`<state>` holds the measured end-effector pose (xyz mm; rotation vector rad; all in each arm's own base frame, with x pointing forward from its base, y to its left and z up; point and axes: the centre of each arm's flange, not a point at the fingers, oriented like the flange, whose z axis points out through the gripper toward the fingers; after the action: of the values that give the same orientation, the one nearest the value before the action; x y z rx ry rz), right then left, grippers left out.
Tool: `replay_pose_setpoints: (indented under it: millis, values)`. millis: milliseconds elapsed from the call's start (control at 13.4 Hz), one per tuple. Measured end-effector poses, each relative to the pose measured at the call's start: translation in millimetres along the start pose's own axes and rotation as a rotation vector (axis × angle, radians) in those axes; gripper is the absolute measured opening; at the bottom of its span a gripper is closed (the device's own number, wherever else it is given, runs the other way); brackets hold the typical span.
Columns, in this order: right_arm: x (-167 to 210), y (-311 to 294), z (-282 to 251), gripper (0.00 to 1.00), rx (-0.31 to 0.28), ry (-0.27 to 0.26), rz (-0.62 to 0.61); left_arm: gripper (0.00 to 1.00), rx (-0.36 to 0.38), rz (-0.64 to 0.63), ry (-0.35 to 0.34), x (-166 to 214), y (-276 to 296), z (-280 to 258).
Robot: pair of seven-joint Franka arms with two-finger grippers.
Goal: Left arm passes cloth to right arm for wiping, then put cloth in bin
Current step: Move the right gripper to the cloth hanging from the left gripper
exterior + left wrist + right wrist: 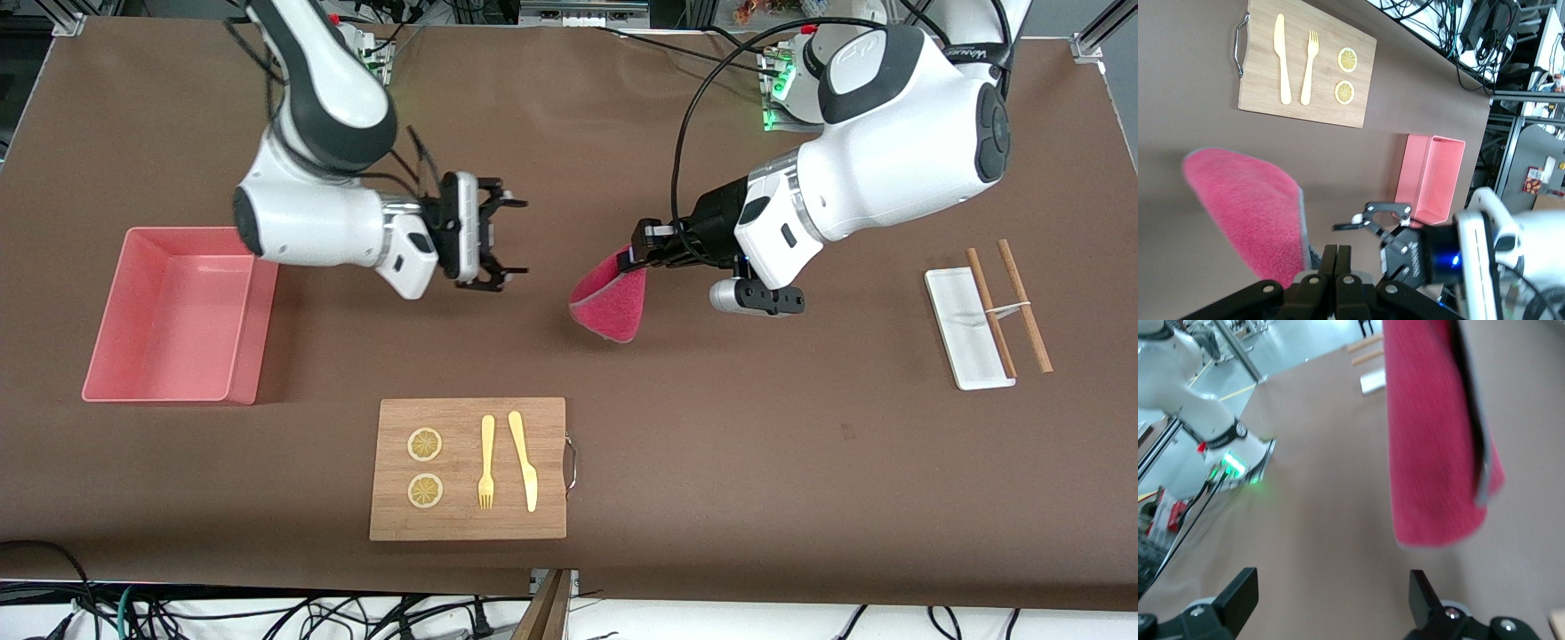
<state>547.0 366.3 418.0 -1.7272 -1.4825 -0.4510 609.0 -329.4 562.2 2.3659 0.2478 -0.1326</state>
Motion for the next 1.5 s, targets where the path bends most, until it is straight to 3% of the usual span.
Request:
replay_pose_setpoints:
  millis: [150, 523, 1047, 1495]
  values:
    - [14, -7, 17, 1.00, -0.038, 0.031, 0.000, 0.02, -0.010, -0.030, 0.015, 1, 2, 1]
    - [29, -5, 49, 1.00, -0.097, 0.053, 0.009, 0.02, -0.012, -0.041, 0.020, 2, 2, 1]
    - [45, 15, 56, 1.00, -0.135, 0.093, -0.001, 0.02, -0.013, -0.044, 0.023, 4, 1, 0]
    - [38, 36, 28, 1.00, -0.203, 0.069, -0.016, 0.02, -0.014, -0.046, 0.024, 4, 0, -1]
